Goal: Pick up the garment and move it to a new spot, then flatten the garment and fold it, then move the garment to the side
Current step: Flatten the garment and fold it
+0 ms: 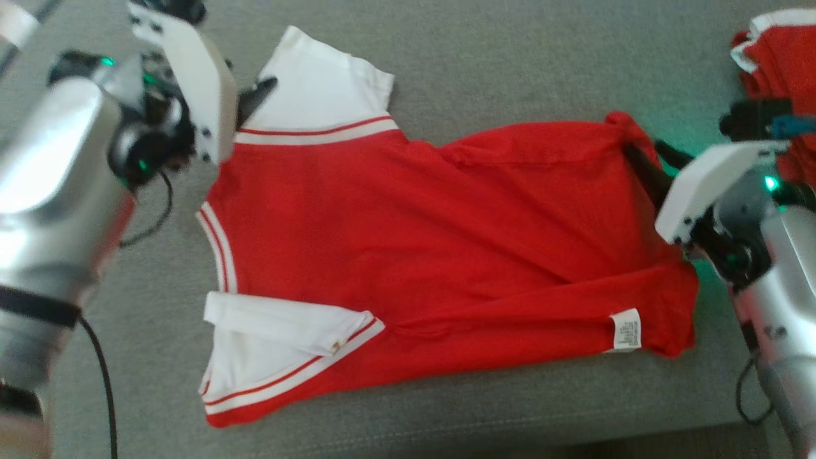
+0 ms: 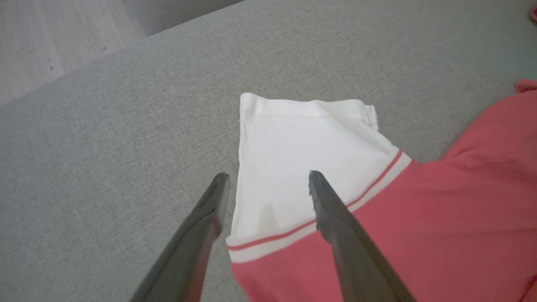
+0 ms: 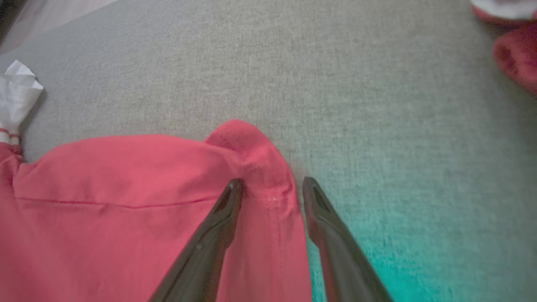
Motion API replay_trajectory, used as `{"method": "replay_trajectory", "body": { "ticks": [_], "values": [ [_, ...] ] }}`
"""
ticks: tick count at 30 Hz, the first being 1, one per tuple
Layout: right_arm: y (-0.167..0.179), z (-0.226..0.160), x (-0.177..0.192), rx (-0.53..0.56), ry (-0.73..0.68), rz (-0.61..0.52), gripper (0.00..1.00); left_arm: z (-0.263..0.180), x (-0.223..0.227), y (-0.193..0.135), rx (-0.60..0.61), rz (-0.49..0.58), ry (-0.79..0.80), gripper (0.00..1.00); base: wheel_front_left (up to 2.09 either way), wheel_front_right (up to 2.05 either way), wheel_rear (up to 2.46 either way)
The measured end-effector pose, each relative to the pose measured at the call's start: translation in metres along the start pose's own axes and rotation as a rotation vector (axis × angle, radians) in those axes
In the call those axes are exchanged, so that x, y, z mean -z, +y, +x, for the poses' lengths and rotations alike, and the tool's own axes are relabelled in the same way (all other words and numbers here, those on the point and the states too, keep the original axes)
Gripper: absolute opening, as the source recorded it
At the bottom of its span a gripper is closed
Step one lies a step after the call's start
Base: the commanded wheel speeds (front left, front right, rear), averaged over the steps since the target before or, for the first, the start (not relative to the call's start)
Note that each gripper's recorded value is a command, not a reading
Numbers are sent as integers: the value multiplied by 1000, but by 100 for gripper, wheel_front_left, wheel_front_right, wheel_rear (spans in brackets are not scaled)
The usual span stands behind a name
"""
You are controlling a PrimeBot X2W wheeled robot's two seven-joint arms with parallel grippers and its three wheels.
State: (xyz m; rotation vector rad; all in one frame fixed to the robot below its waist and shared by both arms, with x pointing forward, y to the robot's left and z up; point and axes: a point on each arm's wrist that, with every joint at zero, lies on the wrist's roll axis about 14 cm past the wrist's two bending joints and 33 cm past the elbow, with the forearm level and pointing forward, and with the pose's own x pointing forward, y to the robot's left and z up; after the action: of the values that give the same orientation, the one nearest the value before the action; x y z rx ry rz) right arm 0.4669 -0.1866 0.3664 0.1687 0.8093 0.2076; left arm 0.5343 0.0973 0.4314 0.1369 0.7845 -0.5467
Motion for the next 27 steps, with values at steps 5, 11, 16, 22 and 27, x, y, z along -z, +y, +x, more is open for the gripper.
{"method": "replay_trajectory", "body": {
  "ticks": [5, 11, 16, 22, 27],
  "values": [
    [3, 12, -6, -22, 18, -13, 59, 30, -9, 8, 1, 10, 52, 100, 0, 0, 0],
    [0, 19, -6, -33, 41, -17, 53, 66, 0, 13, 1, 19, 123, 100, 0, 0, 0],
    [-1, 20, -4, -43, 52, -6, 49, 81, 11, 18, -7, 45, 168, 100, 0, 0, 0],
    [1, 22, -3, -61, 65, 4, 0, 89, 6, 14, 17, 32, 160, 0, 0, 0, 0],
    [6, 23, -5, -74, 44, -7, 0, 87, 4, 17, -1, 63, 132, 0, 0, 0, 0]
  ]
}}
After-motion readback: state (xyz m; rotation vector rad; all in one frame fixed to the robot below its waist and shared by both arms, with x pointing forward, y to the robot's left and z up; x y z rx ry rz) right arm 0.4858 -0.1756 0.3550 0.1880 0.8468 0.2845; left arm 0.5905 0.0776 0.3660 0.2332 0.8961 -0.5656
